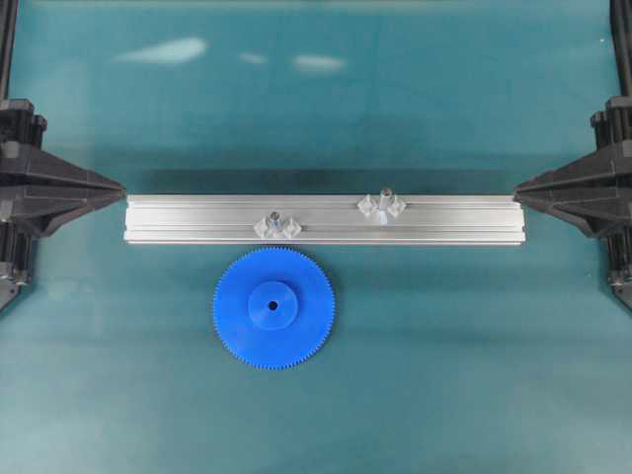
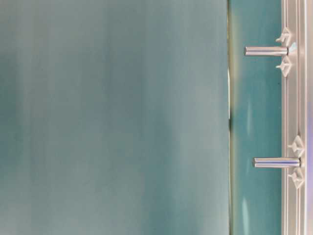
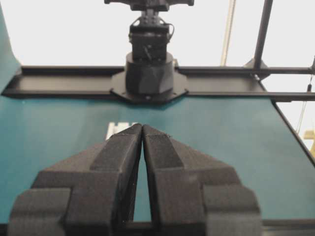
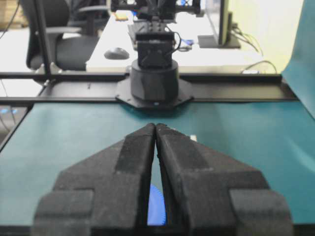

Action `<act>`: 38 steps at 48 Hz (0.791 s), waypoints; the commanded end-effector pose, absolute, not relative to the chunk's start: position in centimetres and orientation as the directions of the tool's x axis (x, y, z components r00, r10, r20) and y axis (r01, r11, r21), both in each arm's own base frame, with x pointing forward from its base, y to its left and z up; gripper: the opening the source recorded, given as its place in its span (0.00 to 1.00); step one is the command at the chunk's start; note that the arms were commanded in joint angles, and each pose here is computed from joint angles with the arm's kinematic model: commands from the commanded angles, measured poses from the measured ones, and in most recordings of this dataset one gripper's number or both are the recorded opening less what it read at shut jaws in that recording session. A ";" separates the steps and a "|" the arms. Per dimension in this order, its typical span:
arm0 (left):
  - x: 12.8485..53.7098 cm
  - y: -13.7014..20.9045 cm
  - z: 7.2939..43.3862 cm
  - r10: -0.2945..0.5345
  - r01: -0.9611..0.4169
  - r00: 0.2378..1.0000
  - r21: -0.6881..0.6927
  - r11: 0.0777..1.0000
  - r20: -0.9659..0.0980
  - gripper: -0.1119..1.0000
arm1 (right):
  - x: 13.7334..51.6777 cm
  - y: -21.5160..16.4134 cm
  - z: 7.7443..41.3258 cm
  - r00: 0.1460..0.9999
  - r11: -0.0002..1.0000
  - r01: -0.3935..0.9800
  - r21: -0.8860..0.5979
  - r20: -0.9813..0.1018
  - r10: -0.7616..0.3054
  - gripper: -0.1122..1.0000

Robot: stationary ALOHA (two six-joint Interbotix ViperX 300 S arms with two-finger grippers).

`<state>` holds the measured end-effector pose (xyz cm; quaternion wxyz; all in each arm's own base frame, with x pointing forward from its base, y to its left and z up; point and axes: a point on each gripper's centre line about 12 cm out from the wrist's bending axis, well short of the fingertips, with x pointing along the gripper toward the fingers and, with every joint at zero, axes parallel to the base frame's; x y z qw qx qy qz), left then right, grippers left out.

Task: Insert the large gear onto the shaft.
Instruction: 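Move the left gripper over the blue gear's hub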

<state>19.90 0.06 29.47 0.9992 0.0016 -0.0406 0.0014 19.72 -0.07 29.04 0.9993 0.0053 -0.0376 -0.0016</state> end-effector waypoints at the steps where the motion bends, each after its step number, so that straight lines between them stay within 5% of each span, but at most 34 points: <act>1: 20.0 -0.5 29.3 -0.025 0.028 0.996 -0.029 0.999 0.080 0.20 | 19.9 -0.2 28.7 0.998 1.000 0.011 0.005 0.066 -0.012 0.25; 6: 20.1 -0.7 29.0 -0.038 0.043 0.997 -0.068 0.997 0.067 0.23 | 19.7 -0.3 27.6 0.999 1.000 0.016 0.015 0.038 -0.017 0.37; 10: 20.2 -0.9 29.0 -0.047 0.051 0.997 -0.072 0.996 0.066 0.13 | 19.7 -0.3 27.4 0.999 1.000 0.018 0.021 0.031 -0.018 0.28; 17: 20.4 -0.9 28.8 -0.048 0.052 0.997 -0.071 0.996 0.052 0.11 | 19.7 -0.4 27.2 1.000 0.999 0.022 0.026 0.014 -0.023 0.18; 38: 22.9 -1.2 27.6 -0.053 0.043 0.987 -0.067 0.997 -0.151 0.11 | 20.4 -0.6 25.5 0.978 0.998 0.038 0.042 -0.207 -0.029 0.16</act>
